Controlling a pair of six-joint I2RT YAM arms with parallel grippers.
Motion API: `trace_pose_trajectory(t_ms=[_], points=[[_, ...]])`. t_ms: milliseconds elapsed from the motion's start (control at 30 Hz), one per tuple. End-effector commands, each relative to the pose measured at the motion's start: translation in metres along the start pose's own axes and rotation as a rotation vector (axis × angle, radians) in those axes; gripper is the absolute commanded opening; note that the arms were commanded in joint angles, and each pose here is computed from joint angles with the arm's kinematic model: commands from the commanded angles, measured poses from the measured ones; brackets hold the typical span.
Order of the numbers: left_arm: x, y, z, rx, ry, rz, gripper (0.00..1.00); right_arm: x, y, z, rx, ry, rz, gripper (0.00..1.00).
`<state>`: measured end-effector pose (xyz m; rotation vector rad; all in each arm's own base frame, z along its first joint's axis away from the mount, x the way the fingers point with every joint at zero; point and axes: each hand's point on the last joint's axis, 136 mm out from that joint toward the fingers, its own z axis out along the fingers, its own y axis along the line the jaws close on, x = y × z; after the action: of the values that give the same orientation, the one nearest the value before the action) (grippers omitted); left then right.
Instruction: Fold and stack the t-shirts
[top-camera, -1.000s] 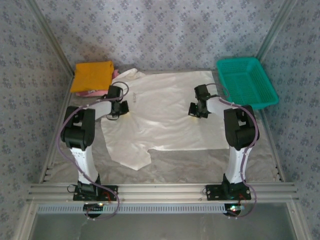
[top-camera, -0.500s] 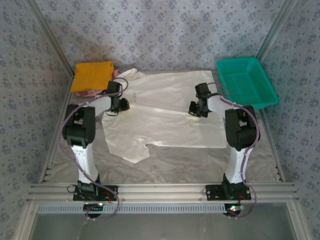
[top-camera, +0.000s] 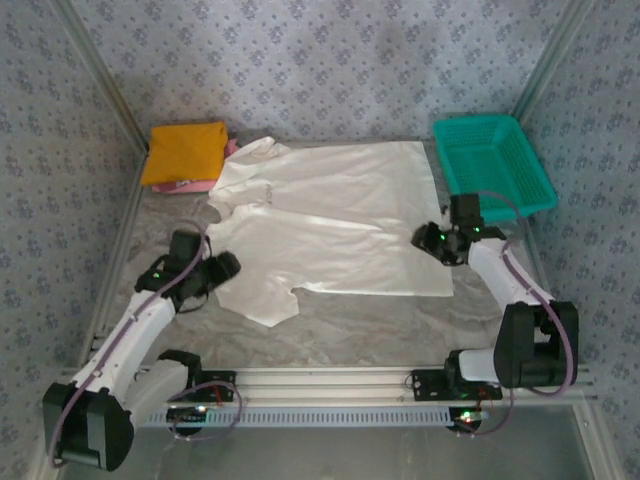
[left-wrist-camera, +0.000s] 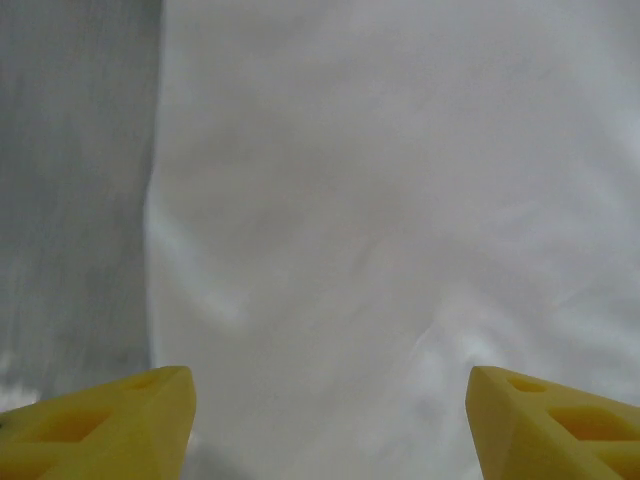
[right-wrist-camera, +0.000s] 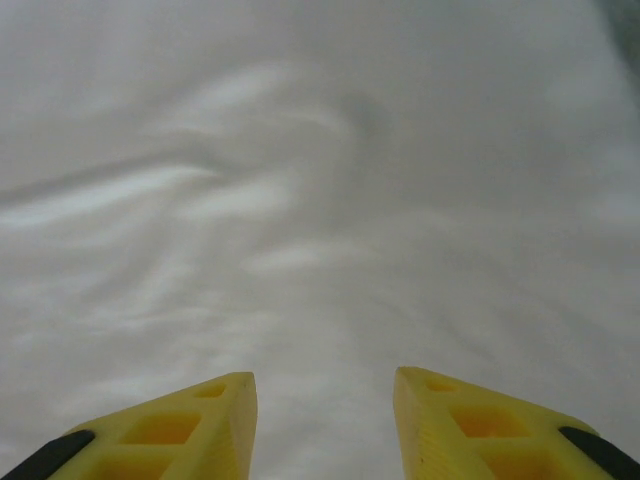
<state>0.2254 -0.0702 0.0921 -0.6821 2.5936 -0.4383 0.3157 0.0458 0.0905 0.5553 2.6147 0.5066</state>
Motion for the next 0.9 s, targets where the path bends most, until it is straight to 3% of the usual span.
trace_pose_trajectory(t_ms=[0, 233, 500, 700, 867], points=[[0.046, 0.025, -0.008, -0.093, 0.152, -0.131, 0.71, 0.01, -0.007, 0.0, -0.017, 0.028, 0.033, 0.44], [0.091, 0.012, 0.014, -0.034, 0.265, -0.171, 0.7, 0.003, -0.003, 0.008, -0.04, 0.019, 0.029, 0.46], [0.075, -0.009, 0.044, -0.001, 0.189, -0.03, 0.68, 0.011, -0.003, 0.012, -0.059, 0.027, 0.03, 0.47], [0.06, -0.025, 0.059, -0.021, 0.171, 0.078, 0.41, 0.014, -0.011, 0.013, -0.045, 0.024, 0.041, 0.48], [0.04, -0.045, 0.051, -0.032, 0.148, 0.171, 0.19, 0.022, -0.018, 0.015, -0.018, 0.042, 0.053, 0.48]])
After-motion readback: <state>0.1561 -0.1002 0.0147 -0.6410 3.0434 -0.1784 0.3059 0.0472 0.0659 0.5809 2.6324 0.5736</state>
